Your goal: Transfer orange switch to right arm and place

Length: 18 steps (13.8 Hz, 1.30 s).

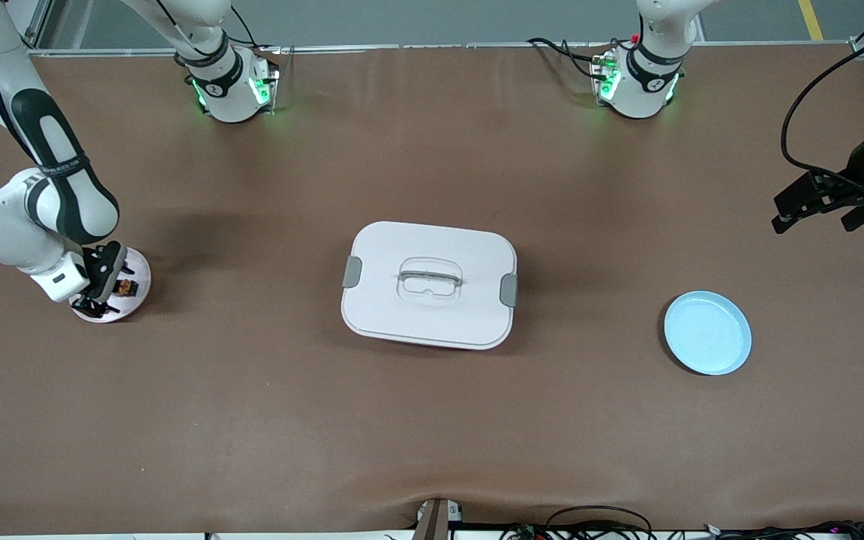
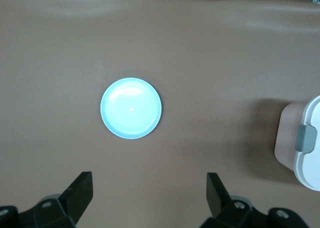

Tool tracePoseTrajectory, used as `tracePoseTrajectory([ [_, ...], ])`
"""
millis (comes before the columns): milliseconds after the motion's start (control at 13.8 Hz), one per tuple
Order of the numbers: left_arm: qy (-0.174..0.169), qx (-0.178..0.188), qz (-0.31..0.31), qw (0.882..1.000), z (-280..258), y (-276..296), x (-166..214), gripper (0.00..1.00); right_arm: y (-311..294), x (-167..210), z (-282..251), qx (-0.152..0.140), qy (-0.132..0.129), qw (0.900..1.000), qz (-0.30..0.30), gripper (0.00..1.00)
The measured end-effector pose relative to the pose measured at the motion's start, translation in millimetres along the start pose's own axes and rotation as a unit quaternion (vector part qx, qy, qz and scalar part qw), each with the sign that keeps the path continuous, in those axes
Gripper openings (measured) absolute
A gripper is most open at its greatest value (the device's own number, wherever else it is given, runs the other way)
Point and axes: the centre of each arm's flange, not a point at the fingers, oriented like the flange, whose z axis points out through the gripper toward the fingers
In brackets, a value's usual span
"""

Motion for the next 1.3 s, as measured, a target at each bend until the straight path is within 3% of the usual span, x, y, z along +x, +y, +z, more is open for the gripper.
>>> tracePoseTrajectory([
  [289, -0.004, 0.0, 0.005, 1.0, 0, 5, -1, 1.0, 19, 4, -27, 0.036, 0.013, 0.999, 0.031, 1.0],
  [723, -0.01, -0.003, 0.005, 1.0, 6, 5, 1, 1.0, 33, 49, -53, 0.038, 0.009, 0.991, 0.129, 1.0],
  [1301, -0.008, -0.003, 0.007, 1.0, 4, 7, 1, 1.0, 37, 79, -94, 0.056, -0.012, 0.961, 0.272, 1.0],
])
